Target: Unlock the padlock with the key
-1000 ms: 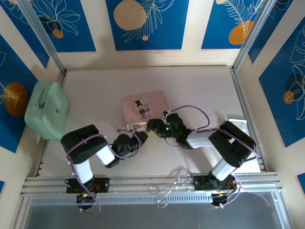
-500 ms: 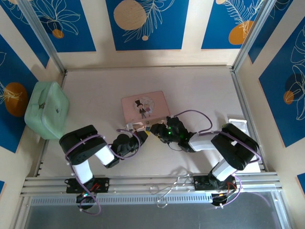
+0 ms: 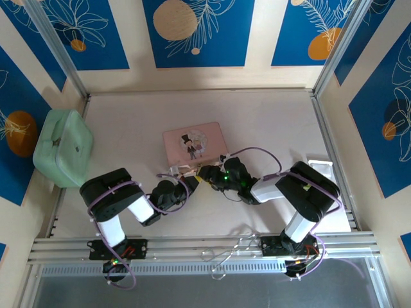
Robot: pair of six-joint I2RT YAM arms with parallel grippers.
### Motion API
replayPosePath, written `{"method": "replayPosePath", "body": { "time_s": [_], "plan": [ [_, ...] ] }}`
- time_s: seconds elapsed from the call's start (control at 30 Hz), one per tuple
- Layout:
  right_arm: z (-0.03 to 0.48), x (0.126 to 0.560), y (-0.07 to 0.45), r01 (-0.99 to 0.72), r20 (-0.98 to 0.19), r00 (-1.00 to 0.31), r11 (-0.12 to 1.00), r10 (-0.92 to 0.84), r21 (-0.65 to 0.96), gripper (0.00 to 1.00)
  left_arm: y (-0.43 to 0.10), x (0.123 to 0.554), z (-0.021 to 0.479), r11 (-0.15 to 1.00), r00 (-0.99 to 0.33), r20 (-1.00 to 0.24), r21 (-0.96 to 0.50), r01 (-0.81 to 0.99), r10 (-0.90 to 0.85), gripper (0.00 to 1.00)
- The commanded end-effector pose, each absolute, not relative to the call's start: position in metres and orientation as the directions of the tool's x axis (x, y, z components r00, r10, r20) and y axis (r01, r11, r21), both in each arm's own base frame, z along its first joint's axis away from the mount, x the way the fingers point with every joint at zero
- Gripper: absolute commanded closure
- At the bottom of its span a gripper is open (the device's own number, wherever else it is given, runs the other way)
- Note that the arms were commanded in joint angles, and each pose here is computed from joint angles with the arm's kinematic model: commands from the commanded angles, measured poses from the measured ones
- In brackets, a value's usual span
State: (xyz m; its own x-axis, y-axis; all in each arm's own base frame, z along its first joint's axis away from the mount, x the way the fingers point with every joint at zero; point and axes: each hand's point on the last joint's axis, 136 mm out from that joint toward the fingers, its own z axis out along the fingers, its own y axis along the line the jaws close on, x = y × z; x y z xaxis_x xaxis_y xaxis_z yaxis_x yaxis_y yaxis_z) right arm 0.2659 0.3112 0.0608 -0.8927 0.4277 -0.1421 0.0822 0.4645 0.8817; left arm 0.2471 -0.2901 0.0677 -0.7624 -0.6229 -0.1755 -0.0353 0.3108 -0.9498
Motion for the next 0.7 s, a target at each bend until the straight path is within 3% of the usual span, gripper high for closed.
{"method": "replayPosePath", "body": {
  "time_s": [0.0,0.67],
  "plan": [
    [0.067,0.272,0.320,0.072,-0.131,-0.895,0.427,0.426,0.901,0.52,-0.297,0.248,0.092,0.241,-0.765,-0.171,-0.970,0.022,-0.621,1.00],
    [0.086,0.287,0.324,0.034,-0.166,-0.876,0.402,0.453,0.915,0.63,-0.292,0.243,0.084,0.261,-0.770,-0.176,-0.965,0.012,-0.613,1.00]
  ]
}}
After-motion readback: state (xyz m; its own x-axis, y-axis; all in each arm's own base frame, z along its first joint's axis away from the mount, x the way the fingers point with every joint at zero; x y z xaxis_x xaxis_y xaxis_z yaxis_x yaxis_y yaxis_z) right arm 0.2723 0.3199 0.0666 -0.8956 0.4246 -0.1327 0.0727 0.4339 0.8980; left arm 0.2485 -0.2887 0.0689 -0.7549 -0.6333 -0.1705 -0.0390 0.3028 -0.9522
